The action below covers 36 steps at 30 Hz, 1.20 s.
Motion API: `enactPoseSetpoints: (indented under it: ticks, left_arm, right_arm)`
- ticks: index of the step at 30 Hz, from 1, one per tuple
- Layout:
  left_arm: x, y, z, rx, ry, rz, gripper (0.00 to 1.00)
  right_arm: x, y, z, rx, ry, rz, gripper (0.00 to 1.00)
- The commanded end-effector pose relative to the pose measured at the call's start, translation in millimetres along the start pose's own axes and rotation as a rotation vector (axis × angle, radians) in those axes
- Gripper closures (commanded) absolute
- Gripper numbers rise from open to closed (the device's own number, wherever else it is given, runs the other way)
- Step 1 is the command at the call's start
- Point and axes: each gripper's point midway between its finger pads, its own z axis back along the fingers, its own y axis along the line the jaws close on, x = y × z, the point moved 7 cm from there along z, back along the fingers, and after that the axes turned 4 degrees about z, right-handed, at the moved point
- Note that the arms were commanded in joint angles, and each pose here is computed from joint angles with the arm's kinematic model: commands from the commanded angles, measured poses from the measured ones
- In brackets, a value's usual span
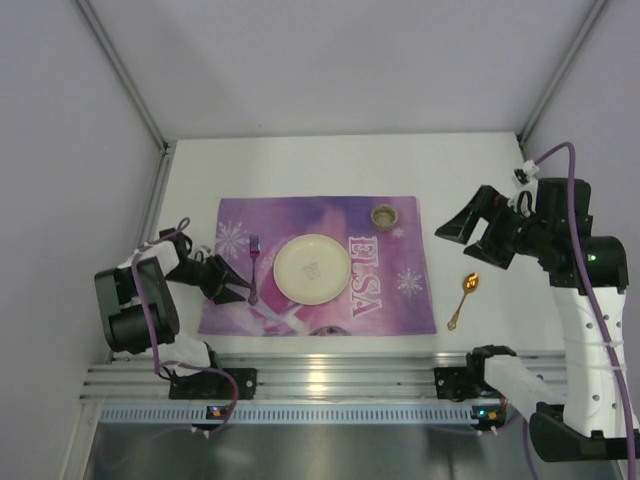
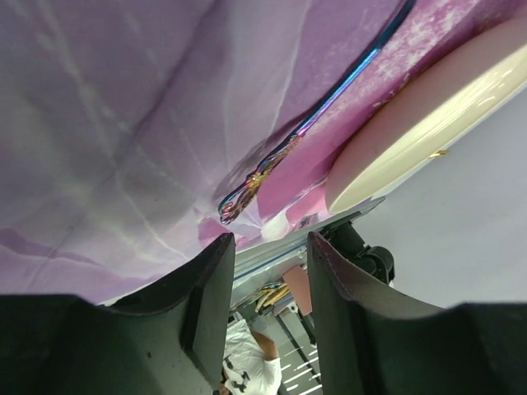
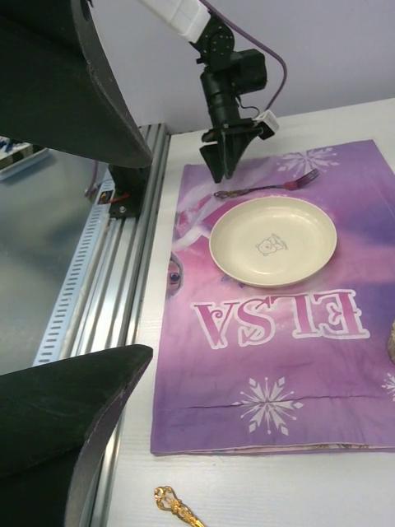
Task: Set the dinner table for one person
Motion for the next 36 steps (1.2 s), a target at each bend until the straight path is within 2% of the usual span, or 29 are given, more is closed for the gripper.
enactPoseSetpoints:
  ticks: [1,8,10,13,15,17,18,20,21,26,36]
  left_arm:
    - [0.4,-1.8,13.2,0.04,-0.031,0.002,0.54]
    - [1.4,-15.3,31.4,0.05,-0.101,-0.016,0.52]
    - [1.4,-29.2,44.2,0.011,-0.163,-0.063,0.51]
    - [-5.7,-57.3,62.1,-0.156,-0.229,-0.171,0.51]
    - [-17.0,-72.4,69.2,-0.226,-0.257,-0.231,0.5]
    - [-28.2,-83.3,63.6,-0.212,-0.263,-0.3,0.5]
    - [-27.9,-83.4,61.1,-0.152,-0.319,-0.32,0.51]
    - [-47.1,-92.7,50.1,-0.095,-0.346,-0.412,0.51]
    - [-47.7,-93.3,46.5,-0.062,-0.384,-0.425,0.51]
    - [-86.2,-100.2,17.2,-0.002,-0.381,-0.518,0.53]
    - [-107.4,-93.1,-5.7,0.103,-0.359,-0.614,0.57]
  right_arm:
    - [3.4,4.9,0.2,0.027,-0.02,0.037,0.12]
    - [2.4,-5.5,-5.6,-0.051,-0.003,0.042,0.11]
    - [-3.2,-16.5,-17.1,-0.098,0.046,0.022,0.1]
    - [-17.1,-43.2,-42.4,-0.215,0.148,-0.025,0.11]
    - [-22.5,-65.6,-54.7,-0.343,0.139,-0.056,0.1]
    - [-30.0,-86.2,-65.2,-0.437,0.121,-0.086,0.09]
    - [-29.2,-91.7,-72.4,-0.451,0.106,-0.104,0.09]
    - [-38.1,-110.2,-86.3,-0.505,0.151,-0.147,0.1]
    - [-36.9,-114.8,-92.7,-0.509,0.143,-0.149,0.11]
    - [-37.1,-148.9,-113.8,-0.666,0.157,-0.131,0.16]
    - [-31.3,-212.7,-162.2,-0.841,0.218,-0.176,0.44]
